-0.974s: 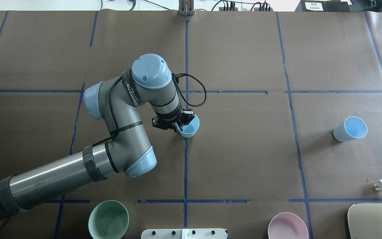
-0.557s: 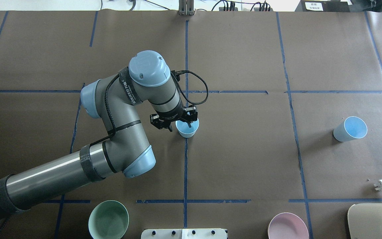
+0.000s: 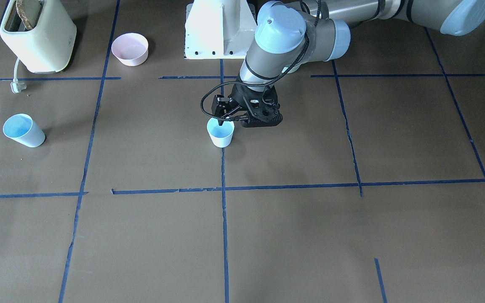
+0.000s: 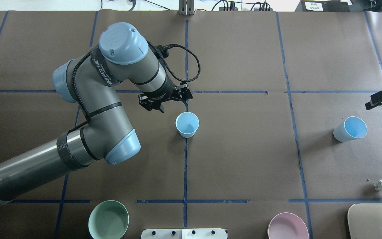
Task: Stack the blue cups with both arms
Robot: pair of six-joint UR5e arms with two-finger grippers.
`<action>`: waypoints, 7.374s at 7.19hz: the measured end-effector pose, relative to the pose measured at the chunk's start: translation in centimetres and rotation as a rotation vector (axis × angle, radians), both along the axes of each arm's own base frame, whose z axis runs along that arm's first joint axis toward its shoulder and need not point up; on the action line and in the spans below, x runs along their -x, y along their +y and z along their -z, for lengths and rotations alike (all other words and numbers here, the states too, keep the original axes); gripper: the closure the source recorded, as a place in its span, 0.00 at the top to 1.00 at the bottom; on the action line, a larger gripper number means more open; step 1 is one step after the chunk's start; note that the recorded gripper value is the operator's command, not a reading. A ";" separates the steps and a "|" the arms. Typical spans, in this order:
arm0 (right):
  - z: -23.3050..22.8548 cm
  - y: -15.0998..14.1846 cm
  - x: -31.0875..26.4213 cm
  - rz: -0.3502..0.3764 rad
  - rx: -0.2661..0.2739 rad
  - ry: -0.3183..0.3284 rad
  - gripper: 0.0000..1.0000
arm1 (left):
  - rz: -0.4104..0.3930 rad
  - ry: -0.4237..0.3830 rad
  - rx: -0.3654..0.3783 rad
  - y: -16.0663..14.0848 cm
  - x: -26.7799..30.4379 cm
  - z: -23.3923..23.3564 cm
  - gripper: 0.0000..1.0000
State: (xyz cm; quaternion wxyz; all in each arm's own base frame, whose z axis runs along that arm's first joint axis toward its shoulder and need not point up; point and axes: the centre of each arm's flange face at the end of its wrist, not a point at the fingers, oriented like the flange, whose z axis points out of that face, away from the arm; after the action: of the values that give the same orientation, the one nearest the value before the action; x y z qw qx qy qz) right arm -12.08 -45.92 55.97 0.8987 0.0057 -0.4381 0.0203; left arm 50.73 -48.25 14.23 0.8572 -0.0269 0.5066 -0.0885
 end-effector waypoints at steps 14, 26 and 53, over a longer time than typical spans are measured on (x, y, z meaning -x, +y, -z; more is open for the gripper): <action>4.3 2.1 8.3 0.041 -0.047 -0.039 0.00 | 0.065 0.010 -0.004 0.2 8.2 -5.6 0.99; 41.3 0.2 35.2 -0.058 0.102 -0.075 0.00 | 0.104 -0.093 0.001 1.9 16.6 -15.8 1.00; -2.1 -4.5 -7.9 0.268 -0.164 0.118 1.00 | -0.303 -0.289 -0.431 -4.2 53.6 -50.8 1.00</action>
State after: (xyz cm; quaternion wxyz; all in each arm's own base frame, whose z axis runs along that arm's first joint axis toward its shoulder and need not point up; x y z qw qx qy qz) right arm -4.21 -50.45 58.11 0.9140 0.0218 -0.3816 -0.1360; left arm -2.83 -52.44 65.05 0.9098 0.0933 0.3767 0.1470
